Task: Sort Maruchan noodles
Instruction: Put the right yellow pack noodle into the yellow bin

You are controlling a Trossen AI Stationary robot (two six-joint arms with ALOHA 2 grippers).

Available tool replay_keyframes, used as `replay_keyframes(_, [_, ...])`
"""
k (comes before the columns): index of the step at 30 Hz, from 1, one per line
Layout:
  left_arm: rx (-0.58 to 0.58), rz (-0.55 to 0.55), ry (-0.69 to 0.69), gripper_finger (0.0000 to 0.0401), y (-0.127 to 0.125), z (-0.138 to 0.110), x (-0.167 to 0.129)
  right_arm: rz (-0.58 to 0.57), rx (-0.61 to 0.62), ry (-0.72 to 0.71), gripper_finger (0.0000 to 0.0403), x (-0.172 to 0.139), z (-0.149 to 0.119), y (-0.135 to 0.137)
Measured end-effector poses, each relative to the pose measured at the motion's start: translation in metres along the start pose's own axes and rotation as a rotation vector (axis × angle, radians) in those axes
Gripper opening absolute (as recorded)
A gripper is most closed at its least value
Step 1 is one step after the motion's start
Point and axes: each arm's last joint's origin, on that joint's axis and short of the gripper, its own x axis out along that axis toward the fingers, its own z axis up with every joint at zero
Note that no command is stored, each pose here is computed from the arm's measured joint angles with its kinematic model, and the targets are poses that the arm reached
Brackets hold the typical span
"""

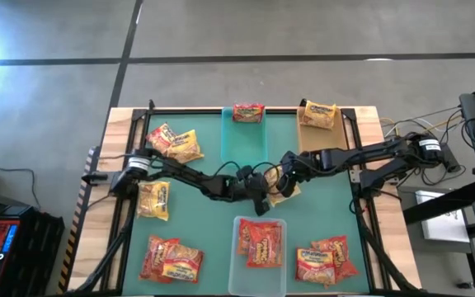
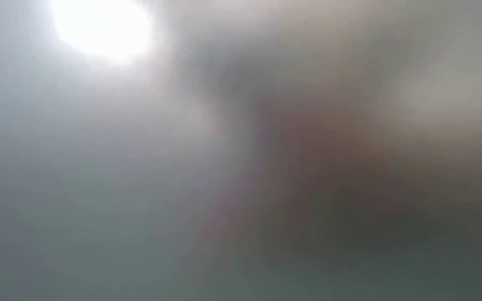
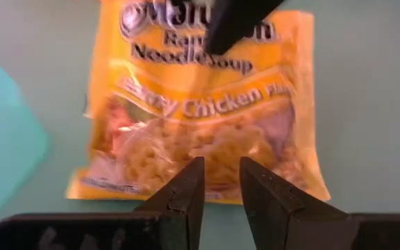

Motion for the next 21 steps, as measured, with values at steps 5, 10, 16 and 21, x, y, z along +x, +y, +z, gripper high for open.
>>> replay_keyframes(5, [-0.054,-0.001,0.035,0.0075,0.012,-0.004,0.010,-0.002,-0.041,0.000,0.0215,0.000,0.000,0.000])
replay_keyframes(10, [-0.084,0.034,0.089,0.0075,0.021,-0.007,0.012,-0.006,-0.040,0.004,0.0219,0.000,0.000,-0.001])
replay_keyframes(16, [-0.097,0.037,0.083,0.0075,0.022,-0.012,0.019,-0.033,-0.004,0.034,0.0252,0.000,0.000,-0.008])
replay_keyframes(21, [-0.097,0.037,0.084,0.0075,0.022,-0.013,0.020,-0.033,0.073,0.043,0.0291,0.001,0.002,-0.012])
